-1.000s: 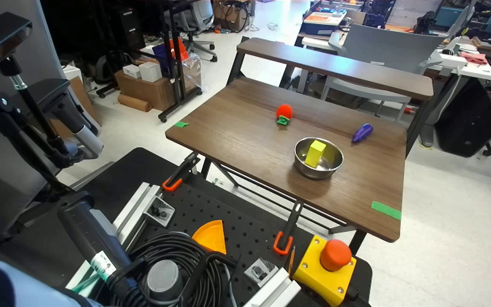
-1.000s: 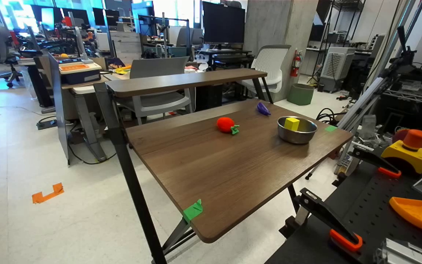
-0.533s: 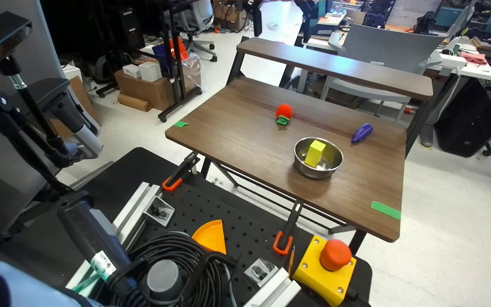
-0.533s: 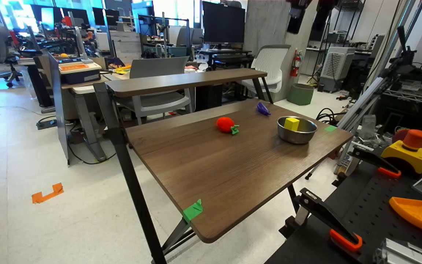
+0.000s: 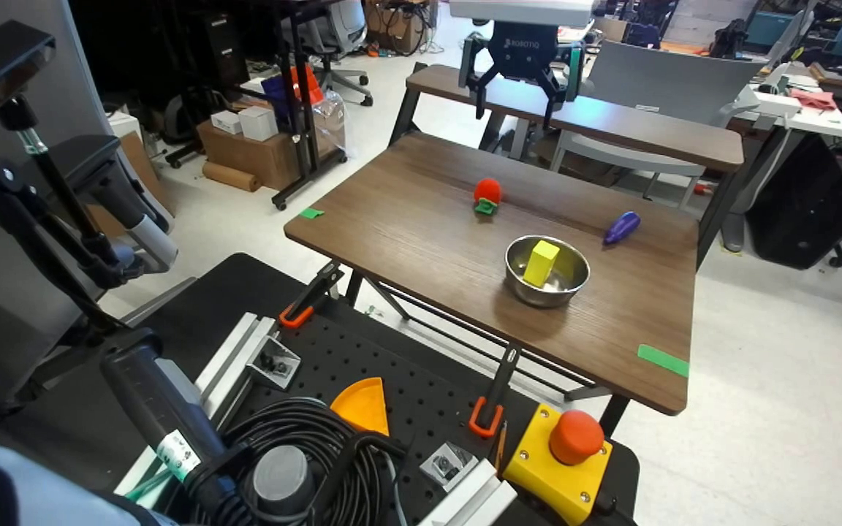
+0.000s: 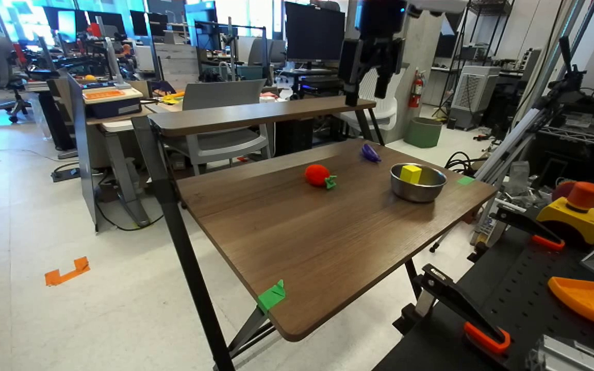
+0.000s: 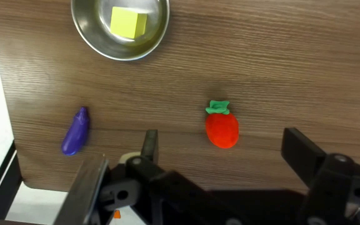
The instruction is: Move the orange object forward
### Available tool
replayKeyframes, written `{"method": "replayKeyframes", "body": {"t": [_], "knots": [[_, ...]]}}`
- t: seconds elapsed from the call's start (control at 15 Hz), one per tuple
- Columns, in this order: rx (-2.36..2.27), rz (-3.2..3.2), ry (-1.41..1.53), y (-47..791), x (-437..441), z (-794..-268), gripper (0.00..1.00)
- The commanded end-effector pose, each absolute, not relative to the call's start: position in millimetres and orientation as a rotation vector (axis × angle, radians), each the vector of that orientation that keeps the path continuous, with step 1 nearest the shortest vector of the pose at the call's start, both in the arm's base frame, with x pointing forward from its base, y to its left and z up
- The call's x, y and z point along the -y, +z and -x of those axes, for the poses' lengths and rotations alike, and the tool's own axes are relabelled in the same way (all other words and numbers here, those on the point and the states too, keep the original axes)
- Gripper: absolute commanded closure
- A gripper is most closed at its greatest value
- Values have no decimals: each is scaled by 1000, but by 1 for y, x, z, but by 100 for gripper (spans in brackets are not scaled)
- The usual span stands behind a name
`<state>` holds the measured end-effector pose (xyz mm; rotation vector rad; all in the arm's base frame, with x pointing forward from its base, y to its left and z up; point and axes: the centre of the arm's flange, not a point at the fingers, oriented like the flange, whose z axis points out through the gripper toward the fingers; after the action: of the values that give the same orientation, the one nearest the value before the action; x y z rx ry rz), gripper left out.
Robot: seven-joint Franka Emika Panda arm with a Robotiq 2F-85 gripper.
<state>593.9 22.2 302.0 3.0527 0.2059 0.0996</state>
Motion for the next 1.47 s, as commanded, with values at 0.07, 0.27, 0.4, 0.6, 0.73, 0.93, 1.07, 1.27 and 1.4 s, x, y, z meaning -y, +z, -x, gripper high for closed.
{"method": "replayKeyframes", "body": {"t": [0.07, 0.27, 0.4, 0.6, 0.73, 0.93, 1.07, 1.27, 1.4], "knots": [[-262, -3053, -31, 261, -34, -662, 0], [-261, -3046, -112, 230, -41, -679, 0], [-263, -3041, -157, 211, -44, -688, 0], [-261, -3039, -220, 186, -50, -701, 0], [-261, -3036, -252, 171, -54, -708, 0], [-247, -3018, -275, 151, -59, -718, 0], [-237, -3010, -305, 139, -60, -725, 0], [-225, -3000, -351, 127, -62, -733, 35], [-228, -2993, -374, 122, -64, -736, 51]]}}
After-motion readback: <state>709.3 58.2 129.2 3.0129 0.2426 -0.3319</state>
